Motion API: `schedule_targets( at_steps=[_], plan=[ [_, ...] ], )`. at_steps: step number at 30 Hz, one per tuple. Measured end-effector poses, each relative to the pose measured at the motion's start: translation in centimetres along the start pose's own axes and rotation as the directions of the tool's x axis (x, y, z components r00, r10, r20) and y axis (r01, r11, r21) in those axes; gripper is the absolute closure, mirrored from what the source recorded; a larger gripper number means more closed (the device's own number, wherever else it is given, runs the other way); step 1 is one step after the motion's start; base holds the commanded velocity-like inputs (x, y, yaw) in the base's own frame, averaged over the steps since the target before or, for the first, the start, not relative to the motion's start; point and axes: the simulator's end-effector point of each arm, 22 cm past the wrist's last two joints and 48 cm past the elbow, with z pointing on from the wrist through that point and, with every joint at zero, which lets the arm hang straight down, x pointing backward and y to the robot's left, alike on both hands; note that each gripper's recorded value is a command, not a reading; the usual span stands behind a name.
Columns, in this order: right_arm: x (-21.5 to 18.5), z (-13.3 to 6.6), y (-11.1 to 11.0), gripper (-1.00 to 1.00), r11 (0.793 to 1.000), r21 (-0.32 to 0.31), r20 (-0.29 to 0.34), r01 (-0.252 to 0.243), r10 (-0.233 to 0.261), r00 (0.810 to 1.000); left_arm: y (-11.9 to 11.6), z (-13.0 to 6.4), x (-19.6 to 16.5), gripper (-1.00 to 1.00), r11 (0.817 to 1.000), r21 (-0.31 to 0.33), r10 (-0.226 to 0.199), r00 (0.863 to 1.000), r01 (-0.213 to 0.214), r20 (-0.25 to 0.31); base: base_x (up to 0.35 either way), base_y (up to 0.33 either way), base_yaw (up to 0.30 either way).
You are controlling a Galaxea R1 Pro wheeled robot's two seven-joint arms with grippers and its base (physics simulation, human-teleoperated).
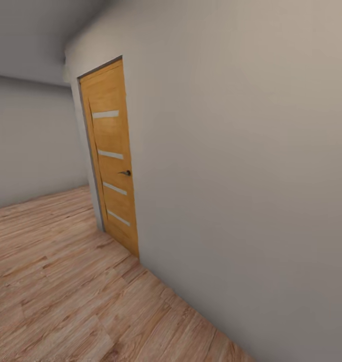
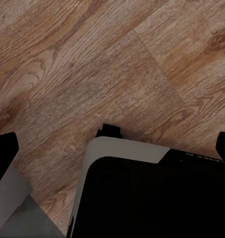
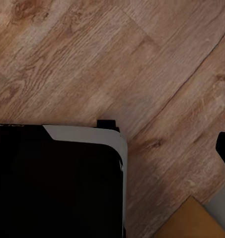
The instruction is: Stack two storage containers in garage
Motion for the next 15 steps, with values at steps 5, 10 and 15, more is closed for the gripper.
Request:
schedule_targets(
  at_steps=[5,10,15],
  plan=[
    [0.07,0.00,-0.03,-1.00,1.000,0.002,-0.001,-0.004,0.004,1.000,0.04,0.02,0.08,-1.00,1.000,-0.001,0.000,1.000,0.000,-0.002,0.149,0.000,0.223],
    [0.16,0.01,0.02,-1.00,1.000,0.002,-0.004,-0.001,0.001,1.000,0.06,0.04,0.15,-1.00,1.000,-0.001,0.000,1.000,0.000,-0.004,0.153,0.000,0.217],
    [0.27,0.01,0.05,-1.00,1.000,0.000,-0.007,0.000,0.000,1.000,0.08,0.06,0.24,-1.00,1.000,-0.002,0.000,1.000,0.000,-0.006,0.153,0.000,0.204]
  ],
)
